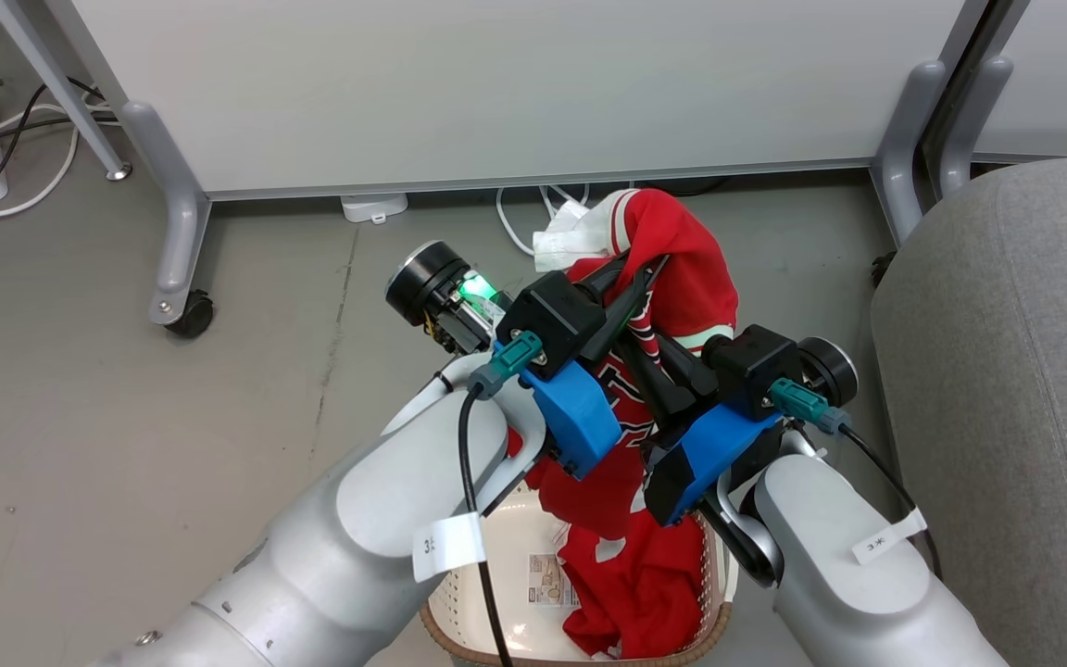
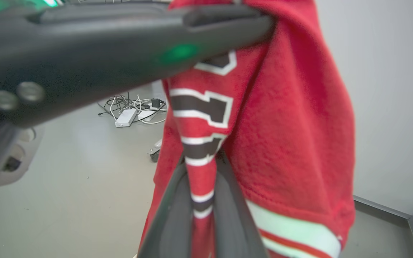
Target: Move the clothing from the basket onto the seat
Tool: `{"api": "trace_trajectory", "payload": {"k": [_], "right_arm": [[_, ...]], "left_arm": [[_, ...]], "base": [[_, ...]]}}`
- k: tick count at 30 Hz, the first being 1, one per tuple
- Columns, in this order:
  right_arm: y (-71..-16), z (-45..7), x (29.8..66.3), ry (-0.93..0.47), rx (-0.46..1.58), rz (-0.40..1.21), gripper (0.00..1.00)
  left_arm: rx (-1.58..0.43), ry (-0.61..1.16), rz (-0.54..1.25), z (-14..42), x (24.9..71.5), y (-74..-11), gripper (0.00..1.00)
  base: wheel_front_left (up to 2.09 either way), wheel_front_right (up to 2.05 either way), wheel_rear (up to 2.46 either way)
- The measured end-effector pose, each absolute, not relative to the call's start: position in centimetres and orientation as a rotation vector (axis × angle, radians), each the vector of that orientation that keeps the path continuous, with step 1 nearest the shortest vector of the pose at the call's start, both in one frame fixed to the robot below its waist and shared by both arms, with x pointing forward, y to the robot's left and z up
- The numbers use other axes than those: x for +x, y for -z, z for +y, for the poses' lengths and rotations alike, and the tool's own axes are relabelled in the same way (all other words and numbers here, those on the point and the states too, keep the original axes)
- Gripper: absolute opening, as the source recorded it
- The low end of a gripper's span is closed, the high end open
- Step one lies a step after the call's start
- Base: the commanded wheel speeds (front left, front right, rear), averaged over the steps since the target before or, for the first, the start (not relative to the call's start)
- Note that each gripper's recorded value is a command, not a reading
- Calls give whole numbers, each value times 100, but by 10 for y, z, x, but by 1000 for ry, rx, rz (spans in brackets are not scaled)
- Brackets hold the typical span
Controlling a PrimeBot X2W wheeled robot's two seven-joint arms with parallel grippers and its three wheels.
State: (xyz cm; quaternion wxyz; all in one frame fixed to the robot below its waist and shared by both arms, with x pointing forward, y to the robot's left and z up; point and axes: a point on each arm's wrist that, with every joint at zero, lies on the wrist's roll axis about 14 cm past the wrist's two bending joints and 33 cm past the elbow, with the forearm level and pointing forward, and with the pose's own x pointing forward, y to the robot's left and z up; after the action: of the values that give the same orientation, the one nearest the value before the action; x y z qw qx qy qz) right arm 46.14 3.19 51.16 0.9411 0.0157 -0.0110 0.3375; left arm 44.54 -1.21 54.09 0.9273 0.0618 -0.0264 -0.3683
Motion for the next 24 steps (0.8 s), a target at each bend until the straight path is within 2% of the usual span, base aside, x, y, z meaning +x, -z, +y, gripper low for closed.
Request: {"api": "trace_trajectory", "payload": {"k": [12,13,14,15,24], "right_arm": [[-512,30,462,-682,40,-23,0],[-512,30,462,-681,40,-23,0],[-512,30,462,-681,40,-23,0],[-513,30,462,-680,40,-23,0],[-513,28,461,-675,43,-24,0]], "left_arm": [[129,755,-59,-12,446,-542,0],[128,754,-58,-12,446,-542,7],[128,753,-57,-12,446,-542,80],[128,752,-57,-11,447,-542,100],[127,750,-61,-12,446,-543,100]], "base": [[0,0,0],[0,0,0],[0,0,0],[0,0,0],[0,0,0]]}}
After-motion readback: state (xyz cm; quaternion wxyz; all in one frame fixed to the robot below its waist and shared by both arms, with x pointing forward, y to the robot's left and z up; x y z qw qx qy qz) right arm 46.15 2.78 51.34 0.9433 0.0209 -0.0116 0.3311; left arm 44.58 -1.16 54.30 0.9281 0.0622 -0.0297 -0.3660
